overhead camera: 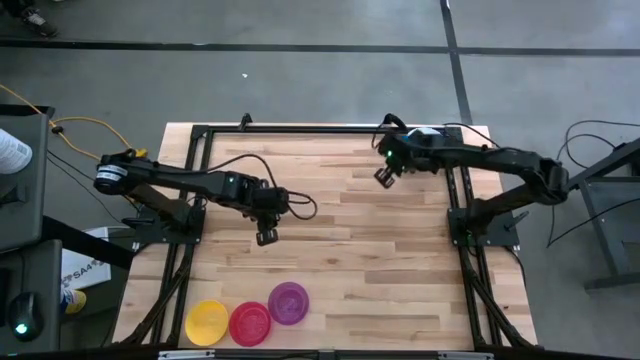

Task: Nest bowls inside each other
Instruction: Stack the blue bowl on the white bowl

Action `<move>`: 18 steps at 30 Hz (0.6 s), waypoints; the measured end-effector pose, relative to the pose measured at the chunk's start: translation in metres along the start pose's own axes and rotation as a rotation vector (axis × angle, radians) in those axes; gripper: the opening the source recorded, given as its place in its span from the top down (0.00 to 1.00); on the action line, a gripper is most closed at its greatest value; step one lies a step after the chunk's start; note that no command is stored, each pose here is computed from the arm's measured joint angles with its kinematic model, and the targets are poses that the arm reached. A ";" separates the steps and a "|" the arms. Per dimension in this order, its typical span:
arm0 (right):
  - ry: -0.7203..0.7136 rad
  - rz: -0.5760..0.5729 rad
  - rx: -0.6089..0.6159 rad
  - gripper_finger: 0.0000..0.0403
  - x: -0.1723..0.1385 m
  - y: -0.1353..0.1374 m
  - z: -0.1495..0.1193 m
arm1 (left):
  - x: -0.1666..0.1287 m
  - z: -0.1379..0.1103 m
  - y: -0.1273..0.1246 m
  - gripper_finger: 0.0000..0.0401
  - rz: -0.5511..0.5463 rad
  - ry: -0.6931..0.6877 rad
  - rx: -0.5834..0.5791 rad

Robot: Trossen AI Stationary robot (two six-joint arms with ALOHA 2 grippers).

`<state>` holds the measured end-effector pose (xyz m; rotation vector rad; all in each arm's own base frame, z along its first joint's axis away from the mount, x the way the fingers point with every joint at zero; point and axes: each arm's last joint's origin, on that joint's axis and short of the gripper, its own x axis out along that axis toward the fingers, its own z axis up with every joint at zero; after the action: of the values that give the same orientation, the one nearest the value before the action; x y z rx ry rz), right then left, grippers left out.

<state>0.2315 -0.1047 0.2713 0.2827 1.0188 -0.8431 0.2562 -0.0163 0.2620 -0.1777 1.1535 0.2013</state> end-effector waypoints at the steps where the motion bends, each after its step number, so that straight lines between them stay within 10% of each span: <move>1: -0.010 -0.008 0.023 0.99 0.003 -0.005 0.002 | 0.002 -0.002 -0.001 0.73 0.000 0.003 0.001; 18: -0.076 -0.095 0.248 0.99 0.024 -0.057 -0.030 | 0.006 -0.014 -0.014 0.73 0.020 -0.005 0.017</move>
<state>0.1770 -0.1369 0.2455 0.4115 0.8622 -1.0608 0.2493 -0.0326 0.2515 -0.1513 1.1520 0.2093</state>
